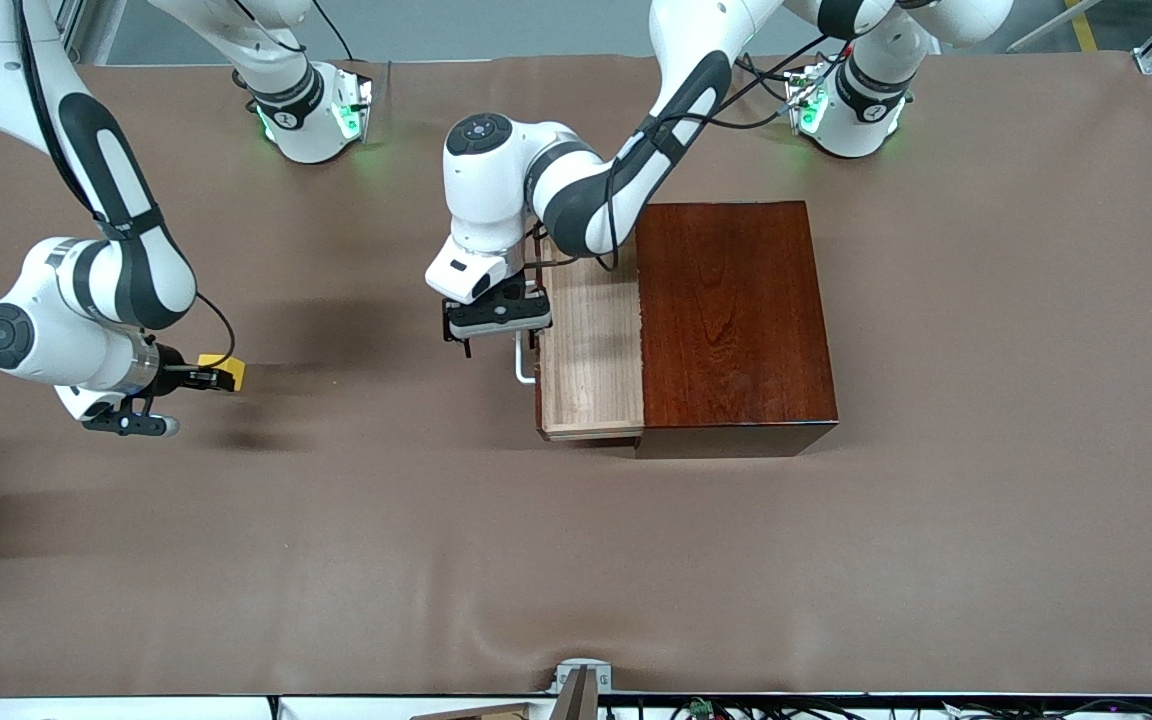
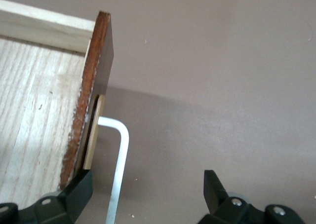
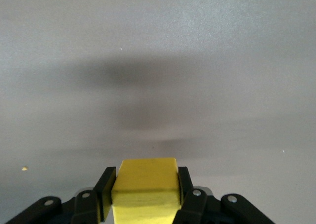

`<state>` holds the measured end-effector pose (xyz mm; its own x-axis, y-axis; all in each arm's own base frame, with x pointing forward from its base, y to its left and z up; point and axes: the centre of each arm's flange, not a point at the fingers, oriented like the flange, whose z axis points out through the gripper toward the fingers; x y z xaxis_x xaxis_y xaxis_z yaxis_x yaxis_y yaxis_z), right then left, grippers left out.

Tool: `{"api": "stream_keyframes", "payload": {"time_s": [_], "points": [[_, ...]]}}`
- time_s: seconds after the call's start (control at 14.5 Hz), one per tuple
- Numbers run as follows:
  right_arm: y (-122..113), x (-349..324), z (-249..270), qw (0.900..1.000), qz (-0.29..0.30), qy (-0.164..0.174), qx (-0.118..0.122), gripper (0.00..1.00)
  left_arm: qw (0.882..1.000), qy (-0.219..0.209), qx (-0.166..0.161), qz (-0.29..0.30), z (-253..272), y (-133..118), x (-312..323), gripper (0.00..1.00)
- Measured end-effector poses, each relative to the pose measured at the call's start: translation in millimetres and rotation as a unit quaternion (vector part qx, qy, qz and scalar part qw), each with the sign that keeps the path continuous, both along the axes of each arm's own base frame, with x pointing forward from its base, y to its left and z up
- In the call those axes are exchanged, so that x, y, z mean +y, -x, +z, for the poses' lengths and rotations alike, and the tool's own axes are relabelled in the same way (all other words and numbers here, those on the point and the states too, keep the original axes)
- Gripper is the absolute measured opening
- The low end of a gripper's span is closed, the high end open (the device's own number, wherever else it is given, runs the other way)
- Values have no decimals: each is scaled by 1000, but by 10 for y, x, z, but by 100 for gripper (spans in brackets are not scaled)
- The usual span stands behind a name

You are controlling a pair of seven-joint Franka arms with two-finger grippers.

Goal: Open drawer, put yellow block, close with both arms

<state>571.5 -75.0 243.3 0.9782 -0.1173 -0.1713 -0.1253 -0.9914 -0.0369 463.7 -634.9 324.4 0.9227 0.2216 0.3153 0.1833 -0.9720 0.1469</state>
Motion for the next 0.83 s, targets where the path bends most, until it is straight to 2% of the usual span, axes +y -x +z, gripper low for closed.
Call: {"api": "stream_keyframes", "payload": {"time_s": [0.14,0.41,0.62,0.83], "points": [[-45,43,120,1000,-11,-1,15,56,1000,11,-12,6,210,-91,33,100],[-216,237,506,999,-30,3,25,56,998,33,-27,37,1179,-290,354,100],[-270,562,768,998,-58,7,30,56,999,8,-19,45,1806,-497,864,100],[-286,965,971,996,-83,-1,36,56,999,-25,-3,47,2156,-653,1329,100]]}}
